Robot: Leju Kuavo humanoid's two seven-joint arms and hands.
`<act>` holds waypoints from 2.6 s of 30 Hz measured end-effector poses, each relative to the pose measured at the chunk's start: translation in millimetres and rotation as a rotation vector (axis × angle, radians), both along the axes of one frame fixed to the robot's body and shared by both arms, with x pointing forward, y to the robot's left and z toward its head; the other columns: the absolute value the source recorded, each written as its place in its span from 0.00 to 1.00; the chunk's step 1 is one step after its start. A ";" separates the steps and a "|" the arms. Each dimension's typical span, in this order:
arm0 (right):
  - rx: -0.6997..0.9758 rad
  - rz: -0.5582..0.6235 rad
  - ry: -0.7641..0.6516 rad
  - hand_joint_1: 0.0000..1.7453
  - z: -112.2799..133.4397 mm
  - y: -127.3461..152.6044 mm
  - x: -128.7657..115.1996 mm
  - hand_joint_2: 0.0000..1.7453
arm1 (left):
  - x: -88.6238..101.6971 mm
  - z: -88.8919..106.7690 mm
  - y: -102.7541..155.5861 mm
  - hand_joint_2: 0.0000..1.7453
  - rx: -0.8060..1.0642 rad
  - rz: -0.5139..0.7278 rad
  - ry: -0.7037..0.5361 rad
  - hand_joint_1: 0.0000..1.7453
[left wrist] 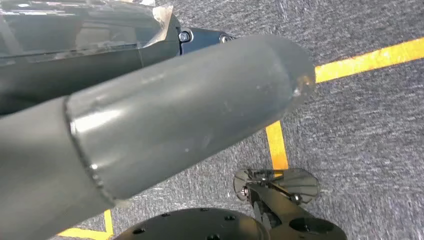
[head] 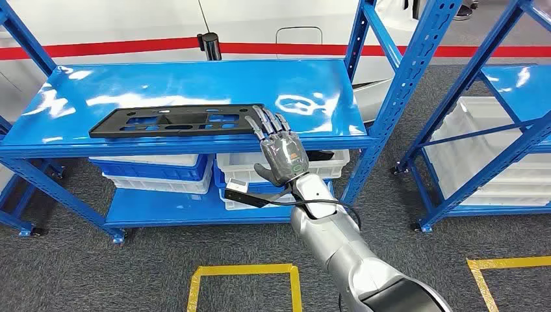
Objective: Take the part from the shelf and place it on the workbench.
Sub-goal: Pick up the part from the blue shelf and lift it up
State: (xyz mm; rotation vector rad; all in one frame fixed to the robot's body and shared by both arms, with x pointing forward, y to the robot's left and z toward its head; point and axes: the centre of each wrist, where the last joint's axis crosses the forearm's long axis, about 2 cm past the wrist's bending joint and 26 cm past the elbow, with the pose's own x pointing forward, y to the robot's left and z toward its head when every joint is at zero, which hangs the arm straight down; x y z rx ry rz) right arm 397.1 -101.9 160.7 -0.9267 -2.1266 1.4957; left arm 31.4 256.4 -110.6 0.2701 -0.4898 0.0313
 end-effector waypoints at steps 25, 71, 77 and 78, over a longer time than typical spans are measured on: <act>-0.011 -0.013 0.021 0.00 -8.0 -7.4 -1.0 1.00 | -1.7 0.0 1.0 0.00 0.030 -0.010 -0.010 0.00; 0.024 -0.003 0.023 0.00 -11.5 -7.5 -4.7 1.00 | 7.3 2.1 -7.4 0.00 0.103 -0.151 -0.070 0.00; 0.018 0.014 0.017 0.00 -10.3 -2.5 -6.1 1.00 | 7.8 2.4 -10.1 0.00 0.103 -0.166 -0.070 0.00; 0.019 0.017 0.017 0.00 -10.2 -1.9 -6.3 1.00 | 7.9 2.5 -10.6 0.00 0.102 -0.167 -0.070 0.00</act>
